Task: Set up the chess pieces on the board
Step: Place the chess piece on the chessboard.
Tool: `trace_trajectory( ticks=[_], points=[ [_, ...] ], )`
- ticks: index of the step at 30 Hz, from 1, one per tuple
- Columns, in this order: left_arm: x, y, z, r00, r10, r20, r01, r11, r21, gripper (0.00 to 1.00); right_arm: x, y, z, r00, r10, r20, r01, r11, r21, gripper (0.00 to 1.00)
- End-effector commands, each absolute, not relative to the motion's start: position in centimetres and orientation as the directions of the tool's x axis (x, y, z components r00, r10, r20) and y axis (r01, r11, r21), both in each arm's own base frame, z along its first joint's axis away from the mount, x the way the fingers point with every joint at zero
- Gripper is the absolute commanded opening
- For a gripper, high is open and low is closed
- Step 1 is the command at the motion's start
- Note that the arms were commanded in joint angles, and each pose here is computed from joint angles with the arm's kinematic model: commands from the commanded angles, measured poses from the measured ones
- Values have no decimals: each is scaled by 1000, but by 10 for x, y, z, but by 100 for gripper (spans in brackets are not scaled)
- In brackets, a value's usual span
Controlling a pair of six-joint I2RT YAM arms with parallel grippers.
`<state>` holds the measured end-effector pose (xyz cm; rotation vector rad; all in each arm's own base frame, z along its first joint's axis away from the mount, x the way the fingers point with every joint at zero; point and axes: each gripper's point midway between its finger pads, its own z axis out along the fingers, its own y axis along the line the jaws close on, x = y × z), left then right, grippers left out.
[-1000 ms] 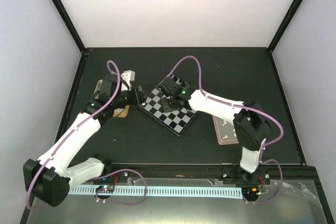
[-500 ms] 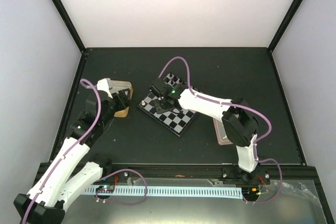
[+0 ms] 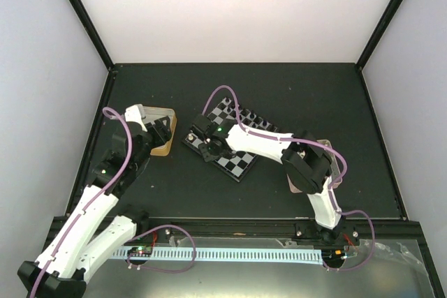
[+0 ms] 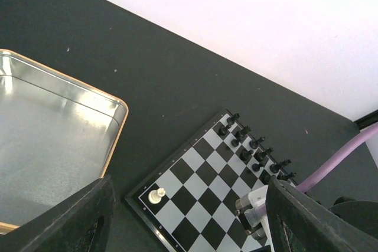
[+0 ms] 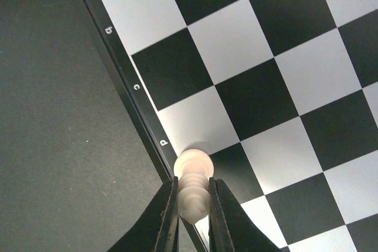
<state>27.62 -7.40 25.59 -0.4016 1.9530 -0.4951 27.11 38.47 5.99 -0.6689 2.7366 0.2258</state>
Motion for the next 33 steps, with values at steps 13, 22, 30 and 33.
trace_trajectory(
  ticks=[13,22,30,33],
  points=[
    [278,-70,258,-388,-501,-774,-70,853,-517,73,269,368,48,-854,-424,-301,-445,896,2,14],
    [278,-71,256,-396,-496,-773,-71,855,-513,73,275,356,50,-859,-406,-312,-409,911,-61,14],
    [278,-72,256,-399,-496,-771,-68,855,-514,73,266,366,52,-861,-416,-294,-437,899,7,15],
    [278,-72,256,-399,-495,-772,-68,856,-513,73,264,364,55,-861,-419,-289,-441,897,12,15]
  ],
)
